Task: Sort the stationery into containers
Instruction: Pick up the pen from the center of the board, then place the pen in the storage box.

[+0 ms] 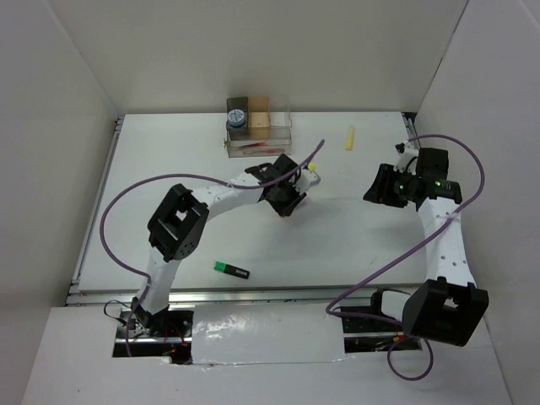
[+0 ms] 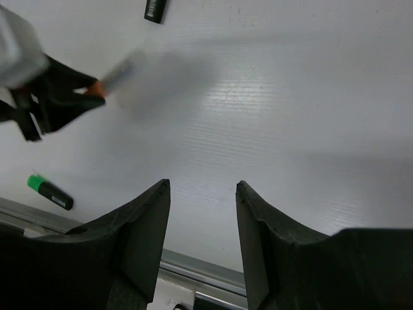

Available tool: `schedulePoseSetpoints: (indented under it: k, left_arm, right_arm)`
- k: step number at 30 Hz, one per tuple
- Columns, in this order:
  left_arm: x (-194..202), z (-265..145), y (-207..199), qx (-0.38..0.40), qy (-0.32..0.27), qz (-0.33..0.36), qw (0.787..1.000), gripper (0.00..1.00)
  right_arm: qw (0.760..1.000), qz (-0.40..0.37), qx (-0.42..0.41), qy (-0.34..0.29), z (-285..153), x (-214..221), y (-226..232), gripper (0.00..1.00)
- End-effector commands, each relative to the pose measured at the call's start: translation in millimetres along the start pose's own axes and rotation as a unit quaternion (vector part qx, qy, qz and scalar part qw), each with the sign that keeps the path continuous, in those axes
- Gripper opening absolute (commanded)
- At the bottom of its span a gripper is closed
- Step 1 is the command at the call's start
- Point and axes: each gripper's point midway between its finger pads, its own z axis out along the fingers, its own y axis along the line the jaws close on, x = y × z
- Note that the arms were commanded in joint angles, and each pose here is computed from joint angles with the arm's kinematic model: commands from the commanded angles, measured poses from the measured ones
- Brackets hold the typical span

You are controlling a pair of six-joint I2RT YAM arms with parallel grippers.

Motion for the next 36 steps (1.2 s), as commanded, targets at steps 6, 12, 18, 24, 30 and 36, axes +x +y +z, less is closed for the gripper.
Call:
schedulePoseSetpoints:
  k: [6, 12, 18, 24, 30, 36]
  left_arm:
    - [-143.5, -134.0, 152.9, -0.137, -0.209, -0.155, 0.956, 0.05]
    - [-161.6, -156.6, 238.1, -0.248, -0.299, -0.208, 0.898, 0.01]
    - [-162.1, -145.0, 289.3, -0.257, -0.36, -0.228, 0.867, 0.0]
    - [-173.2, -128.9, 313.0, -0.26, -0.399, -0.223, 0.85, 0.0]
    - [-176.4, -111.9, 327.9, -0.28, -0.424, -0.215, 0.834, 0.02]
    - [-180.6, -94.4, 335.1, -0.269, -0.442, -0.222, 0.827, 0.02]
  right_arm:
    - [1.0, -0.009, -0.007, -0.027, 6.5, -17.5, 0.6, 0.51]
    - [1.0, 0.007, -0.011, -0.02, 17.0, -17.1, 1.1, 0.51]
    - [1.0, 0.01, -0.011, -0.01, 23.9, -14.9, 0.1, 0.51]
    - [1.0, 0.013, -0.011, -0.003, 29.3, -13.9, -1.4, 0.5]
    - [1.0, 0.013, -0.012, 0.002, 32.5, -10.9, -1.6, 0.5]
    - [1.0, 0.015, -0.012, 0.007, 35.6, -7.4, -3.0, 0.5]
